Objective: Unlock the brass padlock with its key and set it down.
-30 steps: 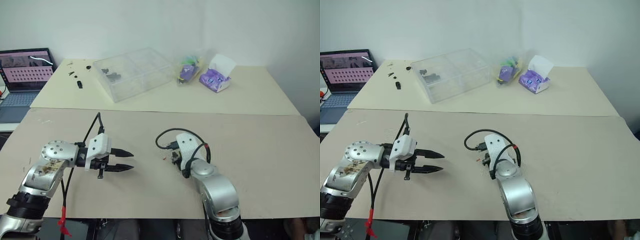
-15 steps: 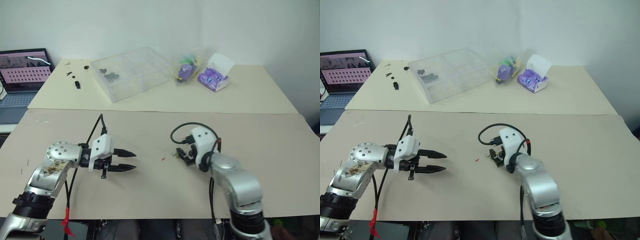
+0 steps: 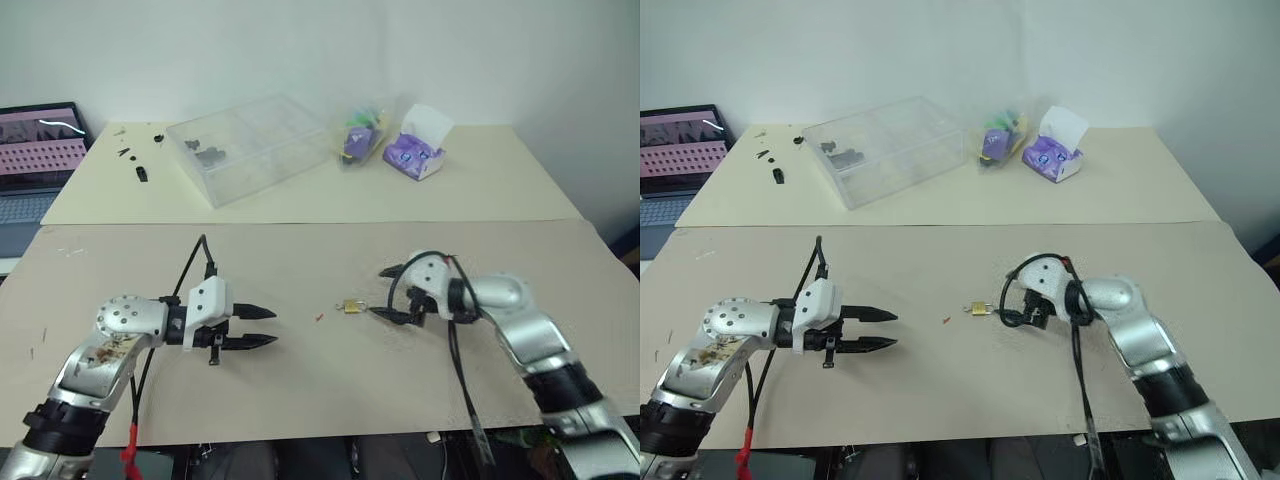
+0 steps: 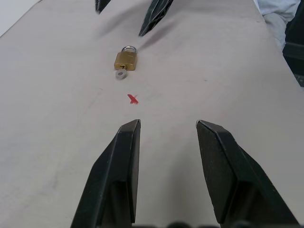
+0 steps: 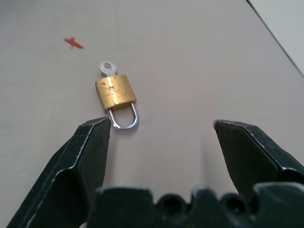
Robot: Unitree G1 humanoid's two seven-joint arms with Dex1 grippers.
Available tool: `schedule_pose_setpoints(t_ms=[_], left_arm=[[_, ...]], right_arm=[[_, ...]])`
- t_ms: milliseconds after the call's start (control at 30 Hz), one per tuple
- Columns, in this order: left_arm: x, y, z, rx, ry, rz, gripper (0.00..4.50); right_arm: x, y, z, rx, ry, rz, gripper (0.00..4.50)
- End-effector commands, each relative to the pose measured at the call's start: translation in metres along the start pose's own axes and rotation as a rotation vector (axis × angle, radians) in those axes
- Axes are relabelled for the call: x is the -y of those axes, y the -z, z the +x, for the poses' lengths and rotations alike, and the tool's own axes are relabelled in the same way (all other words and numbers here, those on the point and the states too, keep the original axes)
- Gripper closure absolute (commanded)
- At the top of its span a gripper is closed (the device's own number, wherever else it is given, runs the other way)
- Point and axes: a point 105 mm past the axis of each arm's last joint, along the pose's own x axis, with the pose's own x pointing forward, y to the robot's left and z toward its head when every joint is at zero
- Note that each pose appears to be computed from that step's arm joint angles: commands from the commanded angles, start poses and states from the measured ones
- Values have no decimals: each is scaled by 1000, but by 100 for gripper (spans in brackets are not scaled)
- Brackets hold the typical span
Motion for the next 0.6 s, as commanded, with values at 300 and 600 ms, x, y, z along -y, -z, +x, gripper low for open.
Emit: schedule_pose_setpoints(t_ms=[300,600], left_arm=[[2,-14,-16,-20,-48,25,257],[1,-17,-18,-28,-51,26,257]], right_arm=[[-5,-2,26,108,-112,-23,44],[-8,21,19,86,-123,78,44]])
